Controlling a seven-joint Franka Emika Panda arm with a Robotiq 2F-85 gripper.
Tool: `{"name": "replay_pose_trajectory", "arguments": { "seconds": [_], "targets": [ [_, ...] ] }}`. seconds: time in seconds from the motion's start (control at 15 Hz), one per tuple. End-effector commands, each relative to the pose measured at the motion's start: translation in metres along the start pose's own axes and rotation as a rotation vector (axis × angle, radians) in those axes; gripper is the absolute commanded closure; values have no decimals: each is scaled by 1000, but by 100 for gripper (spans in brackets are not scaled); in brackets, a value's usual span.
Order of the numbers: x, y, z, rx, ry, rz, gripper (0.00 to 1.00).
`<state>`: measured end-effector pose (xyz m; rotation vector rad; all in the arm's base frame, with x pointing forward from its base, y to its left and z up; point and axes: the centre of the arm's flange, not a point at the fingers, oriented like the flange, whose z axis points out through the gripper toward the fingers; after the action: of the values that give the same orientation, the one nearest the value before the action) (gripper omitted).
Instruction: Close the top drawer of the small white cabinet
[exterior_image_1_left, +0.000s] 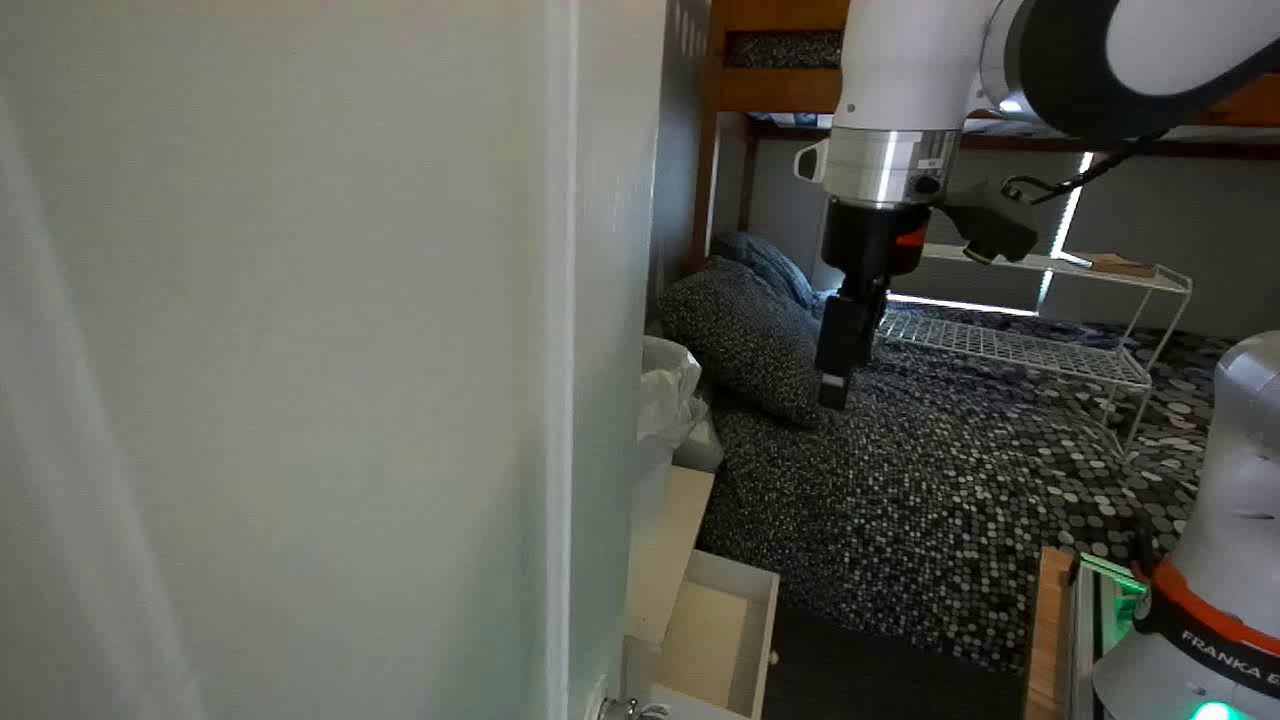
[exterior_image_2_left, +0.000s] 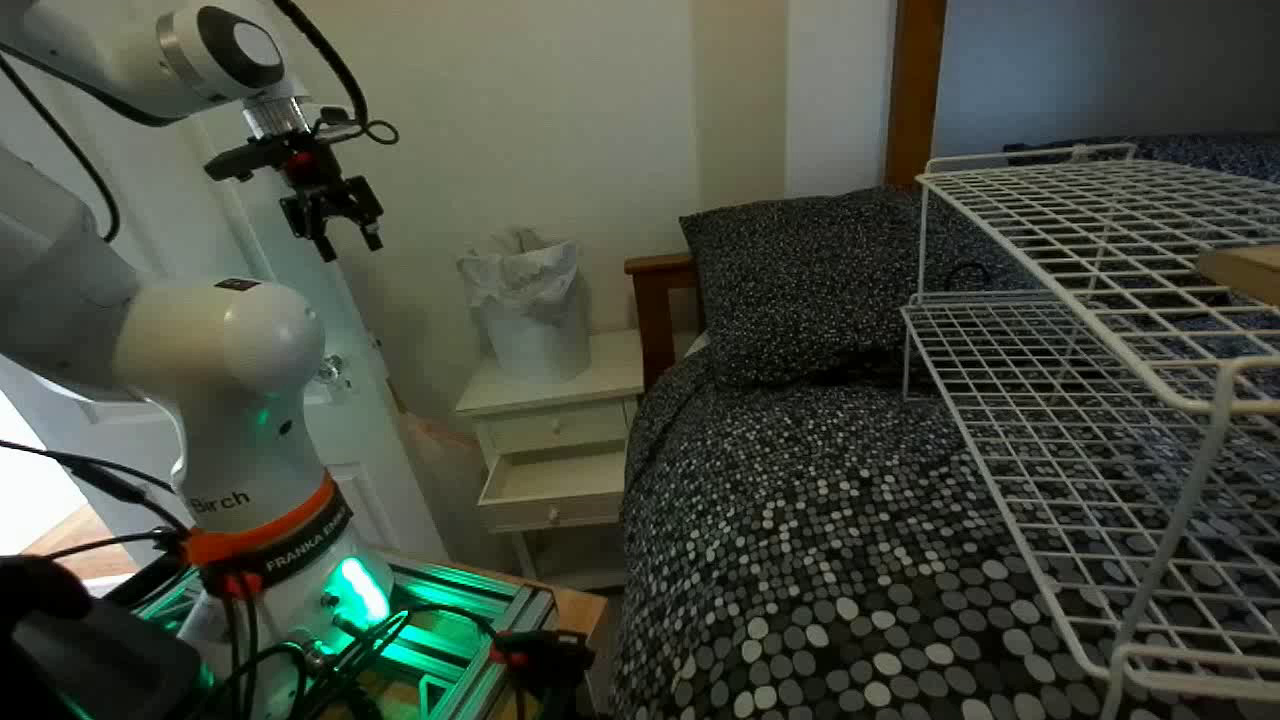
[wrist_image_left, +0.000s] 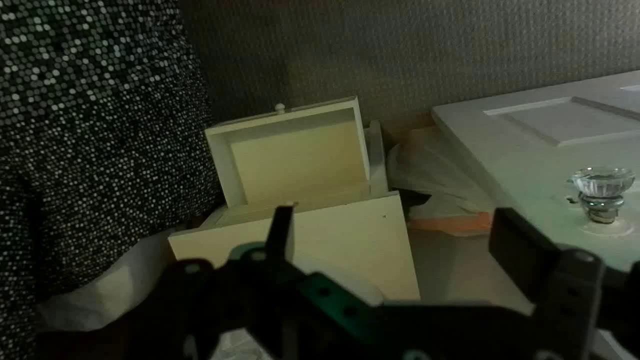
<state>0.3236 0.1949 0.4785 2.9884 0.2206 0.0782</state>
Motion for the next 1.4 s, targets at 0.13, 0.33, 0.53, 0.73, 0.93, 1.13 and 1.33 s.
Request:
{"name": "replay_pose_trajectory", "arguments": {
  "seconds": [0.13,0.33,0.53,0.73,0.93,1.13,1.33],
  "targets": [
    [0,0,0,0,0,0,0],
    [0,0,0,0,0,0,0],
    [0,0,0,0,0,0,0],
    [0,0,0,0,0,0,0],
    [0,0,0,0,0,0,0],
    [-6,11,20,4,3,-6,0],
    [-17,42,55,10,-20,-7,0]
  ]
}}
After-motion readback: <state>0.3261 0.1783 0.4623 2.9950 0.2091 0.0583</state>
